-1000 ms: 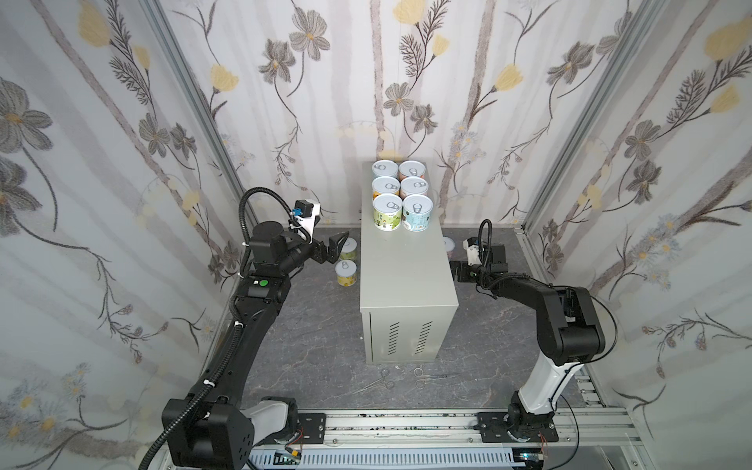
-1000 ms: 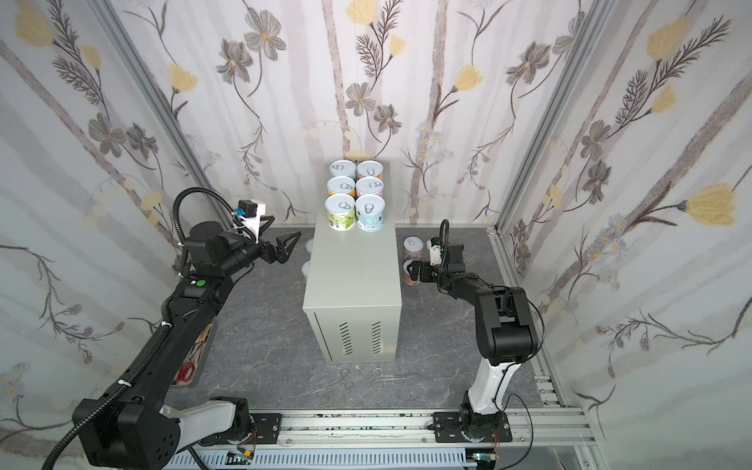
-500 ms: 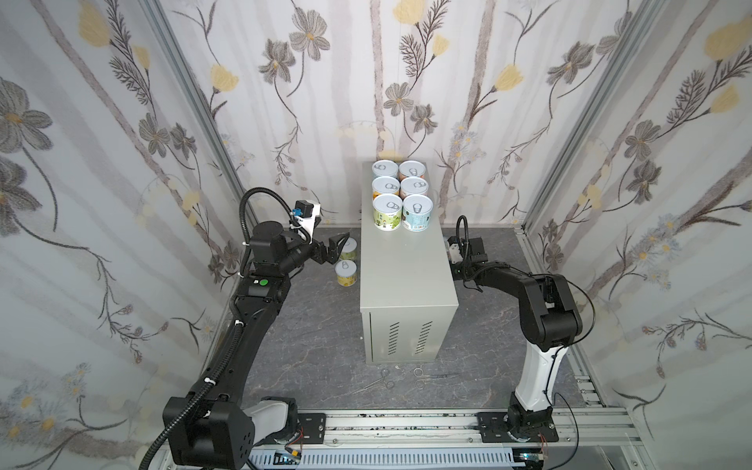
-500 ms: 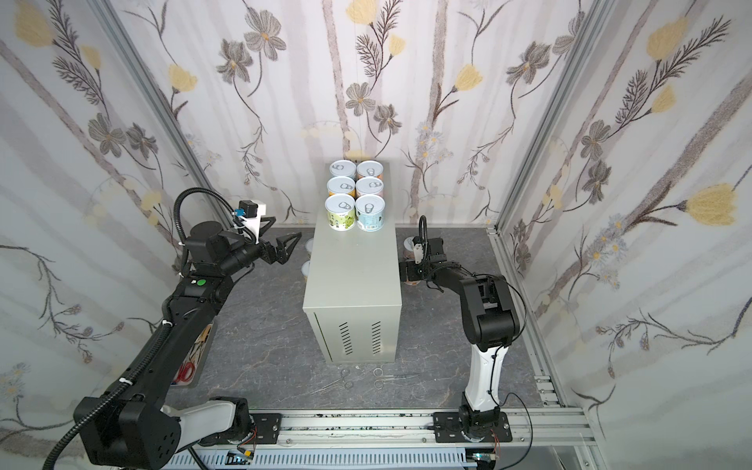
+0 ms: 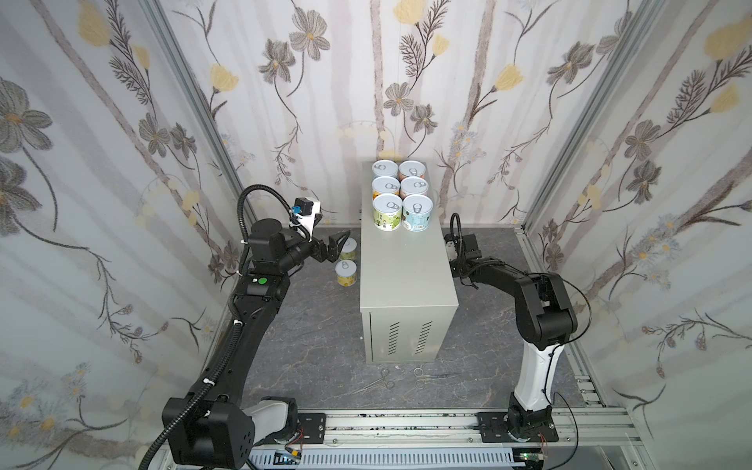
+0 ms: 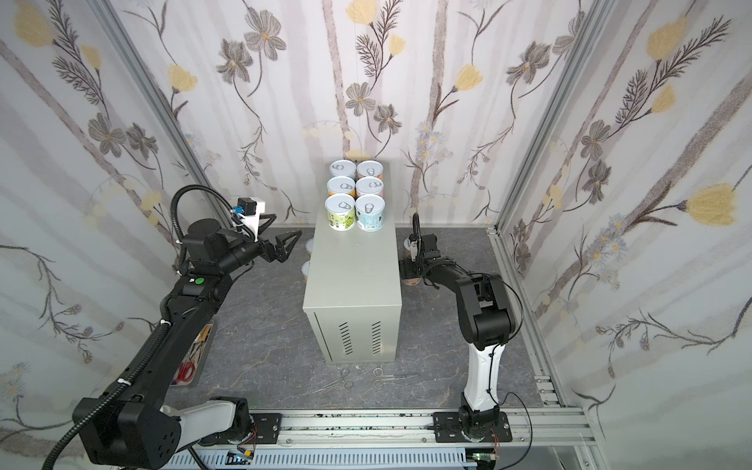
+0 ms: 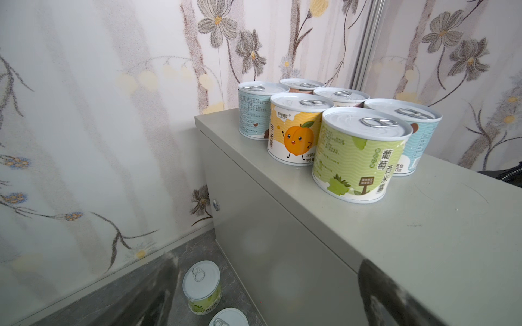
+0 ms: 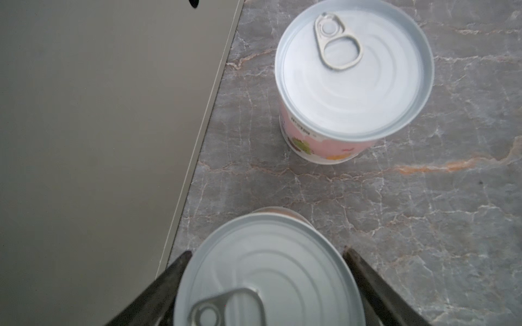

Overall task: Place and organize the canned foods onto the counter
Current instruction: 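Lower the right gripper onto the orange-label floor can and close it, then lift the orange-label can with the right gripper up over the cabinet top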

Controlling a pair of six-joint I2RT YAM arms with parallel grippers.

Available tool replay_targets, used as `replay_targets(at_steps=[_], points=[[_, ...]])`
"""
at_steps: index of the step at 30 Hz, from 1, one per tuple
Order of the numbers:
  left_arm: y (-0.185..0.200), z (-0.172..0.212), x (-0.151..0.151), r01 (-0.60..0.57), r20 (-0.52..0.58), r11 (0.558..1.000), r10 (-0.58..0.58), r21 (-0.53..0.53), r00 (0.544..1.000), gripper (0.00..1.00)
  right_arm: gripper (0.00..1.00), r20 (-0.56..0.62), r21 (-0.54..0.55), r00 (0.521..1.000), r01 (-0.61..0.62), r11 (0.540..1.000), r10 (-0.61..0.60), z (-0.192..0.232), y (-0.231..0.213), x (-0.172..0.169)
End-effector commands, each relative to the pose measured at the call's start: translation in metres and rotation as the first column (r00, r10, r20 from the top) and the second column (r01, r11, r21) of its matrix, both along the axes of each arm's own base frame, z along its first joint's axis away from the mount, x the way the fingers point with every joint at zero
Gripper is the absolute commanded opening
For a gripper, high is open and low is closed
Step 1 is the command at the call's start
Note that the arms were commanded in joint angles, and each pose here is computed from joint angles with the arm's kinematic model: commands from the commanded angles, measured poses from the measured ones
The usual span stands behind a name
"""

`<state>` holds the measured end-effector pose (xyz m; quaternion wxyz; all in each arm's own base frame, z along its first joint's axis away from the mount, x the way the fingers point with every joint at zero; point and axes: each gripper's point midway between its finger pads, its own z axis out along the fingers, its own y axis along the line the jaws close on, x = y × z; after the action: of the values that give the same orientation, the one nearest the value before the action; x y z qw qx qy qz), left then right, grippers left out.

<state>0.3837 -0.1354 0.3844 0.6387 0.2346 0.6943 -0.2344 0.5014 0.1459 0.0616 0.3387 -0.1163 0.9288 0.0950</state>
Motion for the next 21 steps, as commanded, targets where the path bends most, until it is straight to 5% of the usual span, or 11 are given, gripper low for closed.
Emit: replay_targets(at_steps=[1,14,21], points=[[-0.001,0.013,-0.004,0.012,0.034,1.000,-0.011,-0.005,0.999,1.00,0.78,-0.014,-0.054,1.000,0.013,0.998,-0.014,-0.007,-0.007,0.001],[0.000,0.018,-0.008,0.008,0.046,1.000,-0.008,0.001,0.999,1.00,0.70,-0.050,-0.064,0.999,0.013,0.998,-0.016,-0.016,-0.009,-0.005],[-0.001,0.022,-0.008,0.017,0.063,1.000,-0.017,-0.003,0.998,1.00,0.66,-0.010,-0.022,0.999,0.034,0.999,-0.035,0.023,-0.021,-0.014]])
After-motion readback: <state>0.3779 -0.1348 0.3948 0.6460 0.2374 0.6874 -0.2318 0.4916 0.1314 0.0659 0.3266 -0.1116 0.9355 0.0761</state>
